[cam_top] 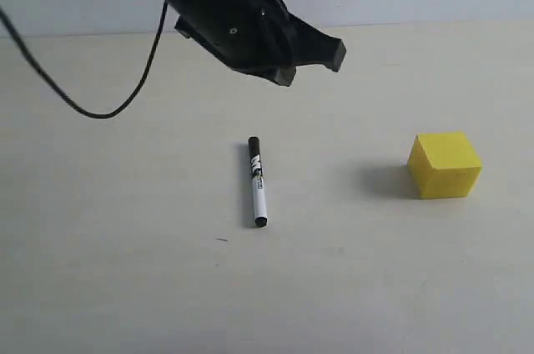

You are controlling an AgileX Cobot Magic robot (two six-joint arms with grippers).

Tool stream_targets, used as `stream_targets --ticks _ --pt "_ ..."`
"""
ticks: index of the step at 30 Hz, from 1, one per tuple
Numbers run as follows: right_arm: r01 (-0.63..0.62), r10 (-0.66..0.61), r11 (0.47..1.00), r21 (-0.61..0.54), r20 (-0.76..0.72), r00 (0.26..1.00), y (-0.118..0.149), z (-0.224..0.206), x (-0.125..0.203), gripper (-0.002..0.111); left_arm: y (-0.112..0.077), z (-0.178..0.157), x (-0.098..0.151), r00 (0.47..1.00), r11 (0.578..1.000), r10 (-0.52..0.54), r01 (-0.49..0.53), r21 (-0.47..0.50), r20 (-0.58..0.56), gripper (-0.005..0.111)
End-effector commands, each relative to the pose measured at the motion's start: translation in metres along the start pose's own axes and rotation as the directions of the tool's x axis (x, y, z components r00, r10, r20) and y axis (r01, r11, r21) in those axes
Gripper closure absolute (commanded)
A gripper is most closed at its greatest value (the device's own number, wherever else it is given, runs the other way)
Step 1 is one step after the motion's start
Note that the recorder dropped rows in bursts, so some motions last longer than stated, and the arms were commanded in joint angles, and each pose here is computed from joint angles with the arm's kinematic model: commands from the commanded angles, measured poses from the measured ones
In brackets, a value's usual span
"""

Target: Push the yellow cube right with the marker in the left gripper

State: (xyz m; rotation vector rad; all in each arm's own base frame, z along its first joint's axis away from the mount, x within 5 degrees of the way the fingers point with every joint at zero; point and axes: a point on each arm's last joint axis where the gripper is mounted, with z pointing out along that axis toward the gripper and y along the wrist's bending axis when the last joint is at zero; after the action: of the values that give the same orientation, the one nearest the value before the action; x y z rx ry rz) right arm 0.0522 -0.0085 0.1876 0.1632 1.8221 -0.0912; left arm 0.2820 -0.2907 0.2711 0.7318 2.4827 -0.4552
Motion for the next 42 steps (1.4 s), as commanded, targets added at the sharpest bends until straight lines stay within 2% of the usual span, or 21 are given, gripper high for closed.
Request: stream_targets --ticks 1,5,6,12,14,17,21,39,42 --pt "0.002 -0.002 1.0 0.004 0.005 1.0 0.0 0.0 0.001 0.108 0.017 -0.013 0.026 0.954 0.994 -0.109 0.098 0.054 0.28 0.107" --pt "0.002 -0.002 1.0 0.004 0.005 1.0 0.0 0.0 0.001 0.108 0.039 -0.018 0.069 0.872 0.986 -0.169 0.144 0.088 0.46 0.107" --pt "0.002 -0.002 1.0 0.004 0.005 1.0 0.0 0.0 0.001 0.108 0.046 -0.023 0.079 0.836 0.984 -0.177 0.15 0.095 0.52 0.107" --pt "0.002 -0.002 1.0 0.004 0.005 1.0 0.0 0.0 0.001 0.108 0.085 -0.058 0.131 0.674 0.976 -0.197 0.205 0.076 0.712 0.107" --pt "0.002 -0.002 1.0 0.004 0.005 1.0 0.0 0.0 0.001 0.108 0.097 -0.07 0.144 0.647 0.974 -0.178 0.225 0.038 0.742 0.107" --pt "0.002 -0.002 1.0 0.004 0.005 1.0 0.0 0.0 0.001 0.108 0.107 -0.084 0.158 0.624 0.97 -0.15 0.243 -0.009 0.767 0.107" --pt "0.002 -0.002 1.0 0.004 0.005 1.0 0.0 0.0 0.001 0.108 0.108 -0.094 0.168 0.604 0.968 -0.148 0.251 -0.011 0.783 0.107" --pt "0.002 -0.002 1.0 0.004 0.005 1.0 0.0 0.0 0.001 0.108 0.108 -0.096 0.167 0.601 0.97 -0.138 0.242 -0.015 0.787 0.107" --pt "0.002 -0.002 1.0 0.004 0.005 1.0 0.0 0.0 0.001 0.108 0.108 -0.097 0.166 0.61 0.98 -0.031 0.175 -0.097 0.792 0.107"
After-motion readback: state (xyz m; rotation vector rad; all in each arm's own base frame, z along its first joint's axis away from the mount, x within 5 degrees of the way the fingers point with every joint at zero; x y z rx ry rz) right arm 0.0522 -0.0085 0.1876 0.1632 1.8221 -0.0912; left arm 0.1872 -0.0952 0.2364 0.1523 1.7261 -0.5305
